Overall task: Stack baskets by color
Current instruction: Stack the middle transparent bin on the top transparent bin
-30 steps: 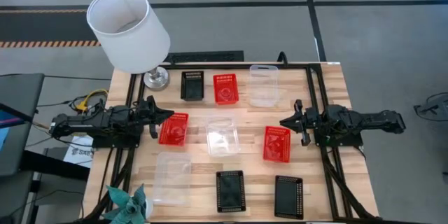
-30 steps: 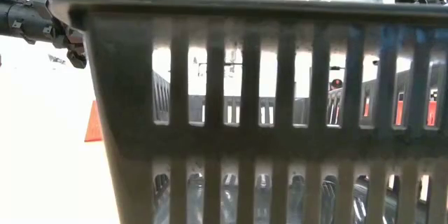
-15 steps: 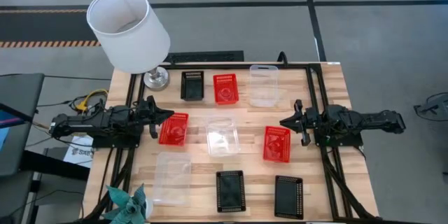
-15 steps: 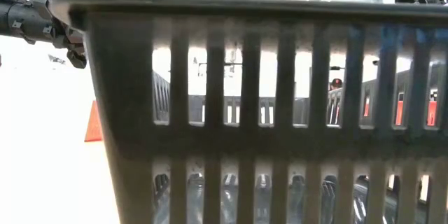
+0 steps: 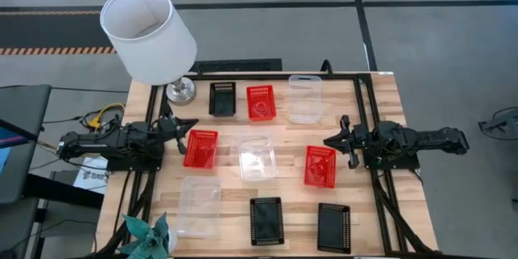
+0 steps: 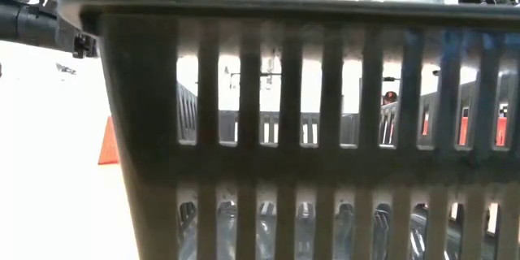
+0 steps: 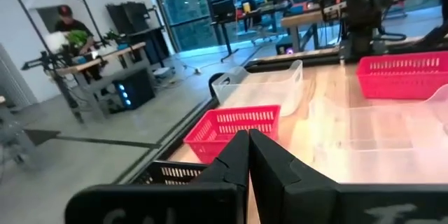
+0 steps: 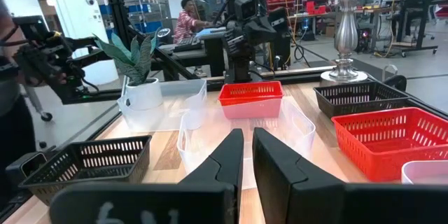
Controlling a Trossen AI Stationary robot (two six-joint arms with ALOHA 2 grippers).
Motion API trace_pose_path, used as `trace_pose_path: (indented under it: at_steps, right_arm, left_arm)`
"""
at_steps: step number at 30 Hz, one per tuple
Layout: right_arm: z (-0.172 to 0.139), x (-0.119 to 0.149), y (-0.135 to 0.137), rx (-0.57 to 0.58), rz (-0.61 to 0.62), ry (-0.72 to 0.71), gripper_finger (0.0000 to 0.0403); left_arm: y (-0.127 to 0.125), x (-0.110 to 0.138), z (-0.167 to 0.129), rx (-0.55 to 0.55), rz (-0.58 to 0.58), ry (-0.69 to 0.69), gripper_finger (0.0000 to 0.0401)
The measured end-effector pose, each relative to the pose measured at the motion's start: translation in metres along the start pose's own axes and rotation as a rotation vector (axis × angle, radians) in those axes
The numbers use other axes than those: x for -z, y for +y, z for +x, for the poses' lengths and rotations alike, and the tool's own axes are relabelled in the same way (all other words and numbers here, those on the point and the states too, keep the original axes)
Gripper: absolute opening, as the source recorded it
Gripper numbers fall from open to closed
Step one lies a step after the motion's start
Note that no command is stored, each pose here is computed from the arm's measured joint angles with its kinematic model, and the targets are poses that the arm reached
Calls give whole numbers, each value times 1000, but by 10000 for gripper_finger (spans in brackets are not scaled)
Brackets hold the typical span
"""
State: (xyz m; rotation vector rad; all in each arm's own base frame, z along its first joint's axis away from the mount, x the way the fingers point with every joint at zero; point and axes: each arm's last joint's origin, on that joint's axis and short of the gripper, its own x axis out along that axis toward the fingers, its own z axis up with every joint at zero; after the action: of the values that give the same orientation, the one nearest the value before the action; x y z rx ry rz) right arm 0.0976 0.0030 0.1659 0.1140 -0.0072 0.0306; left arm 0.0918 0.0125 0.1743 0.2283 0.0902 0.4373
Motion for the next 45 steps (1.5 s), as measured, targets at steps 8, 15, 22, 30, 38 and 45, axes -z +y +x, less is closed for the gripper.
trace_pose_path:
  at_steps: [8, 15, 22, 30, 38, 45]
  right_arm:
    - [0, 0, 0, 0, 0, 0, 59]
    - [0, -1, -1, 24, -4, -14, 59]
    - [0, -9, 0, 7, 269, -96, 59]
    - [-1, -10, -3, 66, 503, -130, 59]
    - [-3, -22, -5, 82, 749, -295, 59]
    - [-13, -61, -6, 212, 707, -461, 91]
  left_arm:
    - [-4, -1, 0, 148, -483, 9, 0]
    - [-4, -1, 0, 124, -896, 33, 0]
    - [-2, -1, 0, 64, -1073, 21, 0]
    - [-1, -3, 0, 68, -1089, 0, 0]
    - [2, -10, 0, 60, -1144, -90, 2]
    - [8, -30, -4, 129, -1210, -300, 85]
